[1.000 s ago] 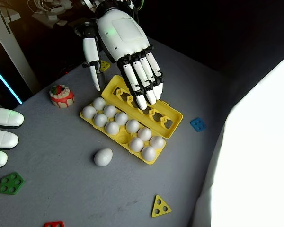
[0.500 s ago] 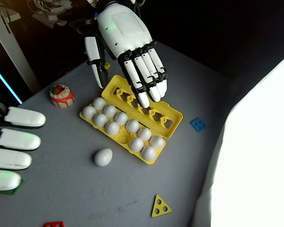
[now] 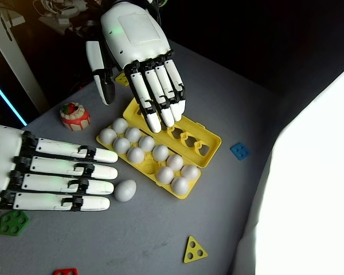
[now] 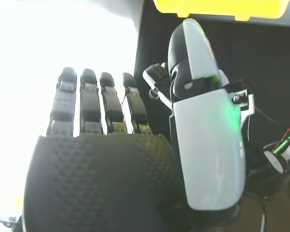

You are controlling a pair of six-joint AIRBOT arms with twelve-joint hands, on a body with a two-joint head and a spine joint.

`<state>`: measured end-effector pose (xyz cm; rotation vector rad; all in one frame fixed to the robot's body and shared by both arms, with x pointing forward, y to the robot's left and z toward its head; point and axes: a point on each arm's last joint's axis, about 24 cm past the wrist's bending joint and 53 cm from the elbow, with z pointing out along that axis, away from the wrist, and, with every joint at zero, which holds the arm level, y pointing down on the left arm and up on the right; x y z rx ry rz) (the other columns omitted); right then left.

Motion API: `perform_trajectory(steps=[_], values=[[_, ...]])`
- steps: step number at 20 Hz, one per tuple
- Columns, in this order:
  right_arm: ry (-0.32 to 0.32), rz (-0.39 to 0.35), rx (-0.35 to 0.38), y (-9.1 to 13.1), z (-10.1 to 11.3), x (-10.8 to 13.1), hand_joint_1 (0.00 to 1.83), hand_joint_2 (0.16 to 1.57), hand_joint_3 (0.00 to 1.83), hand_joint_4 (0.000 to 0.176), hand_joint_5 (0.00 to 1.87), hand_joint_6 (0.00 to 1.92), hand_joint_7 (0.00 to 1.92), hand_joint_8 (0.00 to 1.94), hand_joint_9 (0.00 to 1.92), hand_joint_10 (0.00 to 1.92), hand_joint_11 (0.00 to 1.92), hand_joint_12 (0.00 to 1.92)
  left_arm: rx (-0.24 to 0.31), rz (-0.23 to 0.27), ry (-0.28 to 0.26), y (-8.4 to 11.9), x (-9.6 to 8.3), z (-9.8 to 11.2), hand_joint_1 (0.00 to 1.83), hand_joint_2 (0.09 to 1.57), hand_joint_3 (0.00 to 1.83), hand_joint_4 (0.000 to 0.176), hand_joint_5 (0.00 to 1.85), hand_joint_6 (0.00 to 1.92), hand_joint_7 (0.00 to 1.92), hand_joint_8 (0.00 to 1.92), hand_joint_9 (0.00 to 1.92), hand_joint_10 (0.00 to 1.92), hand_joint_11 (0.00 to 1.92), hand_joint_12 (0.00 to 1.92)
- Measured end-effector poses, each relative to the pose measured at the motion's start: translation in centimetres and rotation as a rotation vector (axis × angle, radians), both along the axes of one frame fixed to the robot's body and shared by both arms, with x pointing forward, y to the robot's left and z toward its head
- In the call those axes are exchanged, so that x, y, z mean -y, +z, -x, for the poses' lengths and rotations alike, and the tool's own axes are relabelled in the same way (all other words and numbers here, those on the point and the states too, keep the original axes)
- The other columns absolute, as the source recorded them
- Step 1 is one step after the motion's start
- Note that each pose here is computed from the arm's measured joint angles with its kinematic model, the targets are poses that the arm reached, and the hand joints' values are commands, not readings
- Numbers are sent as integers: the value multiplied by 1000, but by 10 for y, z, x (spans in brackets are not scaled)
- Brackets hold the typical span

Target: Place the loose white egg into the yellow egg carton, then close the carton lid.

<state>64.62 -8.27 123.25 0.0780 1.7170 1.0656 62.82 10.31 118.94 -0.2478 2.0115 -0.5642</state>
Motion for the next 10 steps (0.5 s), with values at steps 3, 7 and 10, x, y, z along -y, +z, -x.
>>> perform_trajectory(steps=[3, 7, 10], values=[[12, -17, 9, -3, -3, -14, 1108, 1127, 0, 21, 222, 79, 0, 0, 0, 0, 0, 0, -27, 17, 7, -5, -1, 0, 569, 1231, 1, 53, 17, 3, 77, 2, 97, 4, 0, 564], [-4, -48, -82, -34, -7, -31, 1092, 1144, 0, 12, 269, 96, 0, 0, 1, 0, 0, 0, -70, 19, 32, -15, -6, 3, 488, 1245, 4, 61, 11, 0, 84, 2, 116, 6, 0, 632], [-68, -91, -113, -37, -25, -20, 1098, 1142, 0, 5, 285, 102, 0, 0, 1, 0, 0, 0, -70, 20, 33, -15, -7, 2, 500, 1246, 3, 57, 12, 1, 79, 1, 118, 4, 0, 609]])
